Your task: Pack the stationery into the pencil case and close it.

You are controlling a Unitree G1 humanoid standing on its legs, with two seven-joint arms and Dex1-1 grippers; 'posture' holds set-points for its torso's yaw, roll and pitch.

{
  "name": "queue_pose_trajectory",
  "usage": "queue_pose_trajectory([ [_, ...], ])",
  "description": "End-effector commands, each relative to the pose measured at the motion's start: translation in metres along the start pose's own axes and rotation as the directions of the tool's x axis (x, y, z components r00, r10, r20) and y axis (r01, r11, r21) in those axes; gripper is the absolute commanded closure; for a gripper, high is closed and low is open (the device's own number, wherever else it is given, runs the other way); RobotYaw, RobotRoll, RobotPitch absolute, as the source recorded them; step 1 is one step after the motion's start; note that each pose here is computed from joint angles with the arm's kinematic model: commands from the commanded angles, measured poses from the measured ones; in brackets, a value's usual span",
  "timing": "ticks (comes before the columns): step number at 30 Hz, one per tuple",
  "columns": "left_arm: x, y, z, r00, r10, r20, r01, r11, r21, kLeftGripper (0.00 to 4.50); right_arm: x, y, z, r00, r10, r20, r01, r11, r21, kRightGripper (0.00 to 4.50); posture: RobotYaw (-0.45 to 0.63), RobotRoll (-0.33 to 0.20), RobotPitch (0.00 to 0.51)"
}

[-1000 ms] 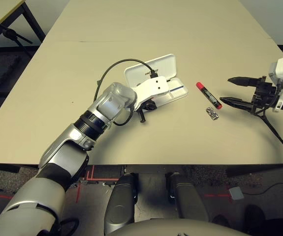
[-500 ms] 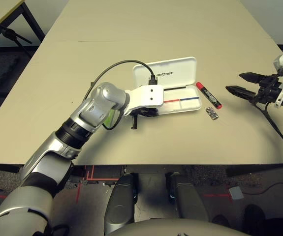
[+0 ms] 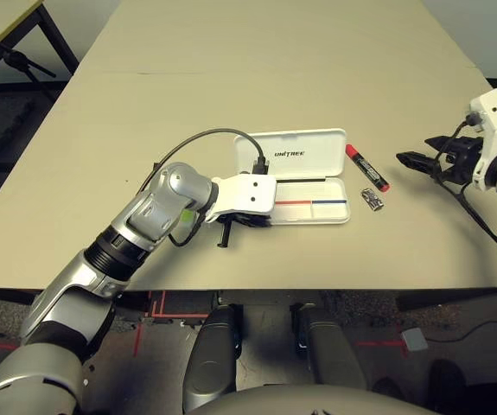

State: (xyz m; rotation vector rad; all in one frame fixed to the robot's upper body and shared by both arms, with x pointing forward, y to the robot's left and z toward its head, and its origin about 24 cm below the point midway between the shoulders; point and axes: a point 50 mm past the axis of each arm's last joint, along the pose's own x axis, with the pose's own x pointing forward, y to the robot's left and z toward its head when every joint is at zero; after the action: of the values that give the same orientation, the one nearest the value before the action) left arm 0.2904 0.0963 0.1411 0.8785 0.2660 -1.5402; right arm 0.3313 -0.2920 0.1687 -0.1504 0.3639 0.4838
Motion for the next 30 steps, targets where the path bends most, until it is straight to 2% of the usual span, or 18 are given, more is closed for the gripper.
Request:
queue_pose_trajectory([
  [1, 0.000, -0.003, -0.004, 1.000, -0.025, -0.002, 0.025, 1.000, 0.004, 4.48, 0.005, 0.006, 0.005, 1.000, 0.016, -0.011, -0.016, 1.000, -0.002, 0.00, 0.08, 0.000, 0.179],
  [6, 0.001, -0.005, -0.011, 0.999, -0.042, -0.001, 0.042, 0.999, 0.000, 4.48, 0.014, 0.013, 0.005, 0.999, 0.027, -0.042, -0.025, 0.999, 0.037, 0.00, 0.08, 0.000, 0.178],
  [20, 0.012, -0.010, -0.021, 1.000, -0.009, -0.023, 0.009, 1.000, -0.014, 4.48, 0.035, 0.024, 0.004, 0.994, 0.050, -0.094, -0.050, 0.999, 0.003, 0.00, 0.08, 0.000, 0.175],
  [21, 0.013, -0.010, -0.022, 1.000, -0.003, -0.031, 0.003, 1.000, -0.014, 3.89, 0.036, 0.024, 0.003, 0.994, 0.050, -0.098, -0.051, 0.999, 0.001, 0.00, 0.08, 0.000, 0.175],
  [23, 0.013, -0.010, -0.022, 0.999, -0.001, -0.042, 0.001, 1.000, -0.016, 3.32, 0.037, 0.024, 0.002, 0.993, 0.049, -0.104, -0.049, 0.999, 0.000, 0.00, 0.09, 0.000, 0.176],
  [30, 0.005, -0.012, -0.013, 0.999, 0.002, -0.037, -0.004, 0.998, -0.055, 0.56, 0.039, 0.024, 0.001, 0.991, 0.056, -0.121, -0.057, 0.998, -0.005, 0.00, 0.10, 0.000, 0.184],
])
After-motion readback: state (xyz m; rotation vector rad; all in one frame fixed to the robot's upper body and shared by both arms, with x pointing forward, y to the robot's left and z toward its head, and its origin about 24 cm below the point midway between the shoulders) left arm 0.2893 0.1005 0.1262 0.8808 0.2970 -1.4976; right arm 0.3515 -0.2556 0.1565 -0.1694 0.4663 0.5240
